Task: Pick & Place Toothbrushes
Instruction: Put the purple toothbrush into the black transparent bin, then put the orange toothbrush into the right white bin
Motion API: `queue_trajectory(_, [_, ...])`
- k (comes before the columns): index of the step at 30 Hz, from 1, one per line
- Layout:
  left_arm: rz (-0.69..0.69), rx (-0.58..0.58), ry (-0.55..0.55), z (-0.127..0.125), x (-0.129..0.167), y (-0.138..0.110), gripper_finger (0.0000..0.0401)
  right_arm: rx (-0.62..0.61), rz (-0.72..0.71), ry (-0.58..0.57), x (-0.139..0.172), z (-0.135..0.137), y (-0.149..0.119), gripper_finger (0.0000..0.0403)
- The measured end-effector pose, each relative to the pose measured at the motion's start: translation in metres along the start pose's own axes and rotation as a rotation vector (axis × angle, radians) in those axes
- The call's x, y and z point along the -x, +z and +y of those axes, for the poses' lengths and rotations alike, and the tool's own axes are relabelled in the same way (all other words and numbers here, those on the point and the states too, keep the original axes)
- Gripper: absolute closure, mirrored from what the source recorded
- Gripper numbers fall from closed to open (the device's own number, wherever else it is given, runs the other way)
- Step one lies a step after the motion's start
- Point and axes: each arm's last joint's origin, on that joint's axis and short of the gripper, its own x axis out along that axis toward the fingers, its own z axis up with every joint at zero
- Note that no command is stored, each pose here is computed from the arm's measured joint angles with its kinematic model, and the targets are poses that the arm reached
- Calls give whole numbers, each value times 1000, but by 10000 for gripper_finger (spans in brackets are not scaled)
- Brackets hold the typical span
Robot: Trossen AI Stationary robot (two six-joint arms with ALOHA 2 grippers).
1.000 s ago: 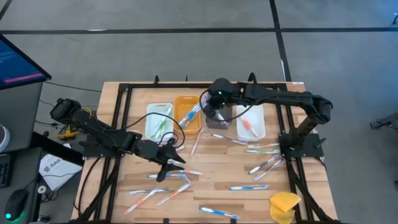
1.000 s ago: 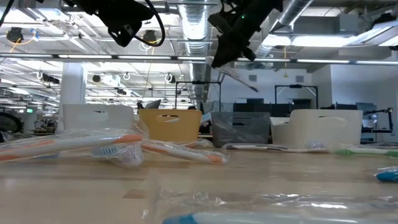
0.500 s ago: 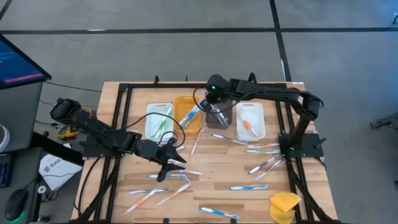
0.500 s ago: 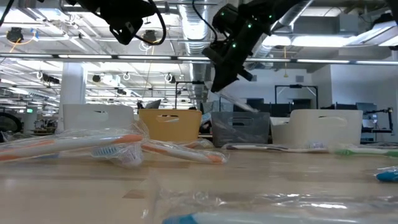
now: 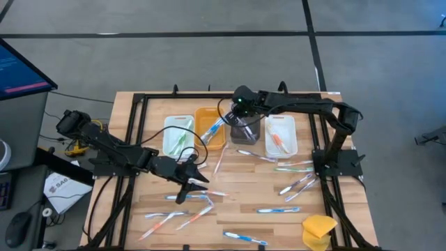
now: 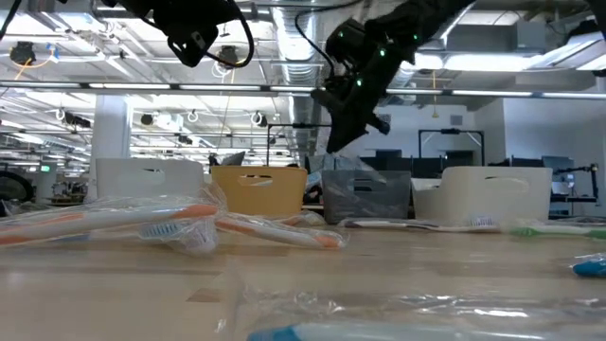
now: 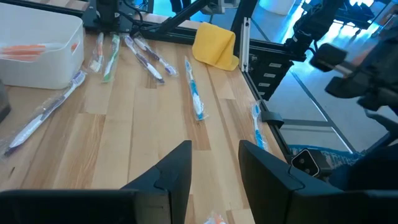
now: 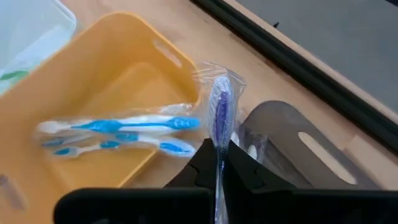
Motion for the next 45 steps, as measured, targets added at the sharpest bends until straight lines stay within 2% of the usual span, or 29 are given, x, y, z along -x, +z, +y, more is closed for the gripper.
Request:
queue_trajectory(8, [-5, 1, -5, 0, 0, 1, 274, -51, 50, -39, -17, -18, -26, 403])
queue_trajectory(14, [-6, 1, -6, 0, 0, 1, 274, -102, 55, -48, -21, -25, -30, 397])
queue_trajectory(27, [-13, 2, -7, 0, 0, 1, 274, -96, 60, -48, -21, -24, -31, 316])
queue_trajectory(30, [-15, 3, -7, -1, 0, 2, 274, -53, 72, -43, -18, -22, -29, 300])
queue_trajectory(34, [-21, 3, -5, 0, 0, 2, 274, 28, 39, 18, 5, -10, -16, 283])
queue_trajectory(38, [-29, 5, -8, -1, 0, 3, 274, 111, -39, 106, 44, 10, -12, 279])
queue_trajectory(45, [-37, 6, -10, -1, 0, 4, 274, 272, -156, 289, 129, 47, -28, 283])
